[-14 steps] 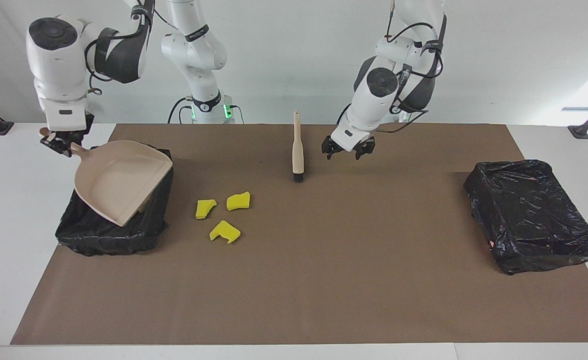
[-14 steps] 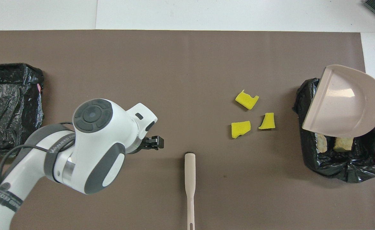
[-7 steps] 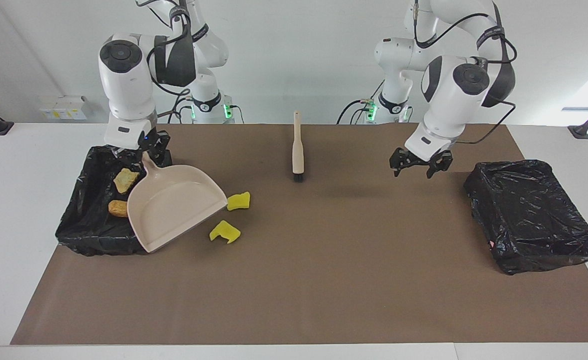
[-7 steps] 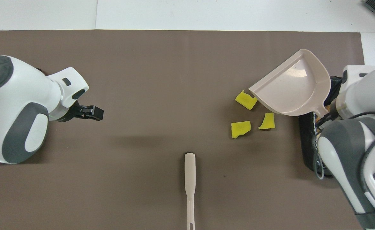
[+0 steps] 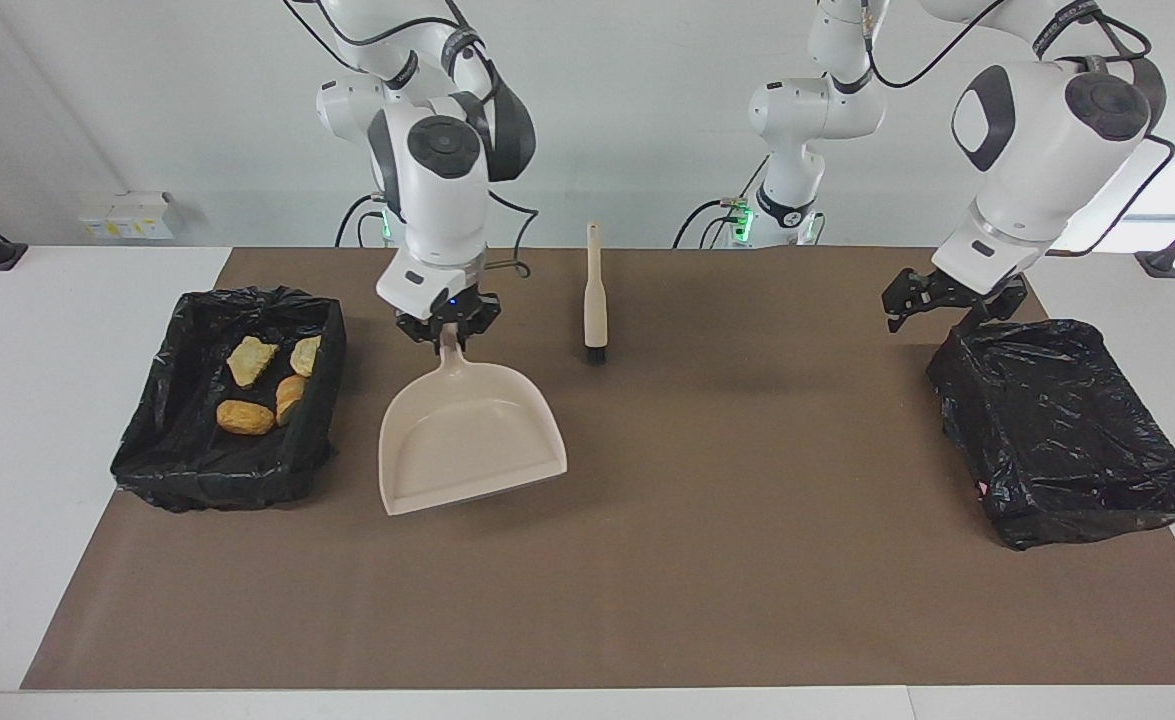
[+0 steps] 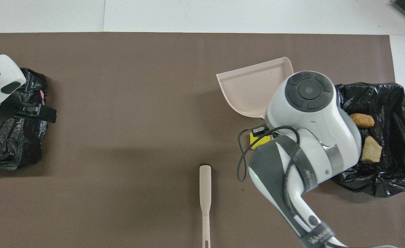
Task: Sweep and dump trash in bin
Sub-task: 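Bring the empty dustpan back and set it on the mat with the right gripper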
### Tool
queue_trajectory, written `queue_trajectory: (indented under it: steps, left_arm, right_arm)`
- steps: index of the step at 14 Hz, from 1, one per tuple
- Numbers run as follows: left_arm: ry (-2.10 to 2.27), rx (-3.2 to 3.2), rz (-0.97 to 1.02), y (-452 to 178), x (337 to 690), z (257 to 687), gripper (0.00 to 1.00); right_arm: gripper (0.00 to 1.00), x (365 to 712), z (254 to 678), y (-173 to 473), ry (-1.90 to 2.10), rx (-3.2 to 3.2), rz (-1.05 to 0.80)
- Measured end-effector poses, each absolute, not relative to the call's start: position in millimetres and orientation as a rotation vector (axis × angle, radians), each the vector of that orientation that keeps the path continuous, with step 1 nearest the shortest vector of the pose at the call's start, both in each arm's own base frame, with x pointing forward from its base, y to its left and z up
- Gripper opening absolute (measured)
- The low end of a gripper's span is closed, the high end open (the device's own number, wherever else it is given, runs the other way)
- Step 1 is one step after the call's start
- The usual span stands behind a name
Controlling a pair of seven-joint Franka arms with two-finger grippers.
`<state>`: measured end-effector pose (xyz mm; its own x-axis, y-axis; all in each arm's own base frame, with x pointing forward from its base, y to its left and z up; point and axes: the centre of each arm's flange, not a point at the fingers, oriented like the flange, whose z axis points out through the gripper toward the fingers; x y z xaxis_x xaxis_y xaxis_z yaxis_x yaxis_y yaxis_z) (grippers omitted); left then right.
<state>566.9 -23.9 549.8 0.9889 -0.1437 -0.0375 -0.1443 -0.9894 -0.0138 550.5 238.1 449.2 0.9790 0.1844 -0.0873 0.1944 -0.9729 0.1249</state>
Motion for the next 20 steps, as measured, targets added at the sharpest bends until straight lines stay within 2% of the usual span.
queue_trajectory:
  steps: [6, 10, 12, 16, 17, 20]
  left_arm:
    - [0.185, -3.119, 0.076, -10.1, 551.3, 611.9, 1.00]
    - [0.190, -3.118, 0.097, -12.9, 530.9, 644.5, 1.00]
    - [0.194, -3.117, 0.082, -14.5, 522.8, 654.8, 1.00]
    - [0.193, -3.117, 0.070, -14.3, 520.1, 658.9, 1.00]
    - [0.193, -3.117, 0.071, -14.3, 520.1, 658.7, 1.00]
    - [0.192, -3.117, 0.071, -13.7, 520.1, 658.7, 1.00]
  right_arm:
    - [0.31, 551.3, 370.7, 385.2, 0.042, 3.030, -0.102]
    - [0.32, 562.1, 336.8, 411.1, -0.013, 3.043, -0.097]
    - [0.48, 568.5, 340.7, 406.9, -0.031, 3.045, -0.083]
    - [0.93, 582.7, 380.9, 390.0, -0.084, 3.068, -0.015]
    - [1.00, 585.9, 395.8, 383.0, -0.093, 3.078, 0.011]
    - [1.00, 584.9, 439.3, 361.5, -0.090, 3.117, 0.034]
